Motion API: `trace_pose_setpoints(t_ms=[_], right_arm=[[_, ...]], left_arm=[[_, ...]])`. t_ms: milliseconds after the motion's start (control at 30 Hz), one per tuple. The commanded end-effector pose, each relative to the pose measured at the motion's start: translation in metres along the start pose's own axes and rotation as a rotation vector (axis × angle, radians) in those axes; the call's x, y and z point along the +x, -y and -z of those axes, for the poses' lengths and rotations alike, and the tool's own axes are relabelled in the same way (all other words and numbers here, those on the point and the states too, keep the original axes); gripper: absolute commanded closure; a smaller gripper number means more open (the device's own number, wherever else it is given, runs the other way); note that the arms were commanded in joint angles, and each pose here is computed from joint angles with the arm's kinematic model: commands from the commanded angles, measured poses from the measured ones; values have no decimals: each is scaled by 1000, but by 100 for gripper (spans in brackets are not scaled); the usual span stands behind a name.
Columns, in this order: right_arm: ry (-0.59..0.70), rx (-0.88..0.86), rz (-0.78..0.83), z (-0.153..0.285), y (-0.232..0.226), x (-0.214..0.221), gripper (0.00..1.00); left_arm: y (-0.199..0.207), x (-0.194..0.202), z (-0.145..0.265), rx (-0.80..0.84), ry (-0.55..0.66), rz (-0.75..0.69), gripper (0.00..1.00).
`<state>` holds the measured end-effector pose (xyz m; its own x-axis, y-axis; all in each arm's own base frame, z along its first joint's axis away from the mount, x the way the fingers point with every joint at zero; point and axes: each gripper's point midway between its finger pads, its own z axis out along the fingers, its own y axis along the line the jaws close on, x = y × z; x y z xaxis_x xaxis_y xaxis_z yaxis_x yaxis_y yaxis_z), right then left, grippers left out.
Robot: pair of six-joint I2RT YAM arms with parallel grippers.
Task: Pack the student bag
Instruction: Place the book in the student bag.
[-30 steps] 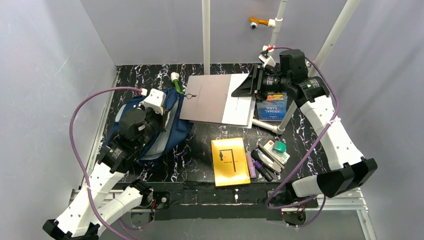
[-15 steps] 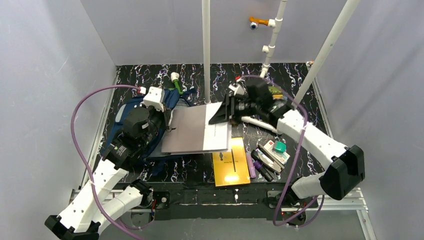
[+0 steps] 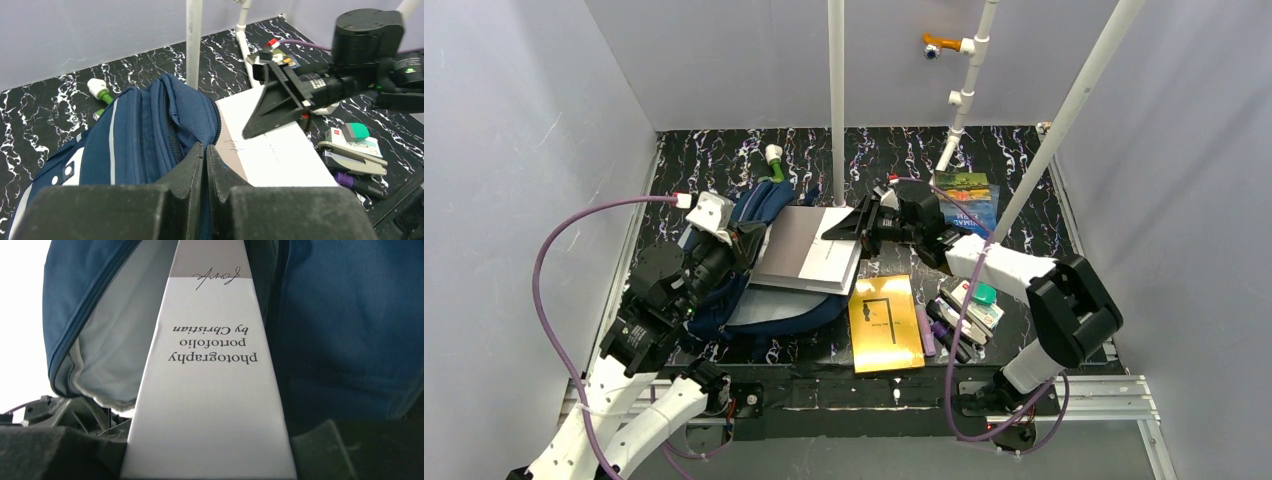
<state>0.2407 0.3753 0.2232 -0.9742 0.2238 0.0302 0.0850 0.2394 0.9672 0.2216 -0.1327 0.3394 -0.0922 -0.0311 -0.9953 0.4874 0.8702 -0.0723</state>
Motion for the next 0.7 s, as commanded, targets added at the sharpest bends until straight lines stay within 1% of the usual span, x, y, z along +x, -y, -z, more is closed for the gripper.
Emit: trace_pose_setpoints(t_ms=[0, 133, 267, 333, 433, 500, 633, 667], right_arm=[[23, -205, 54, -14, -58, -9, 99], [-16, -164, 24, -41, -39, 7, 99], [-8, -58, -6, -57, 0, 15, 99], [29, 26, 19, -63, 25, 11, 99], [38, 44, 68, -85, 41, 3, 99], [49, 7, 75, -102, 40, 0, 99], [26, -68, 79, -138, 26, 8, 99], [53, -70, 81, -144, 26, 6, 99]], left_arm=[[21, -46, 13, 116, 155, -45, 100], [24, -46, 12, 134, 147, -53, 100], [23, -47, 10, 130, 155, -57, 100], [24, -47, 8, 136, 169, -48, 100], [30, -46, 0, 164, 164, -25, 100], [37, -48, -5, 198, 159, 1, 100], [54, -54, -14, 284, 148, 39, 100], [57, -54, -14, 301, 140, 39, 100]])
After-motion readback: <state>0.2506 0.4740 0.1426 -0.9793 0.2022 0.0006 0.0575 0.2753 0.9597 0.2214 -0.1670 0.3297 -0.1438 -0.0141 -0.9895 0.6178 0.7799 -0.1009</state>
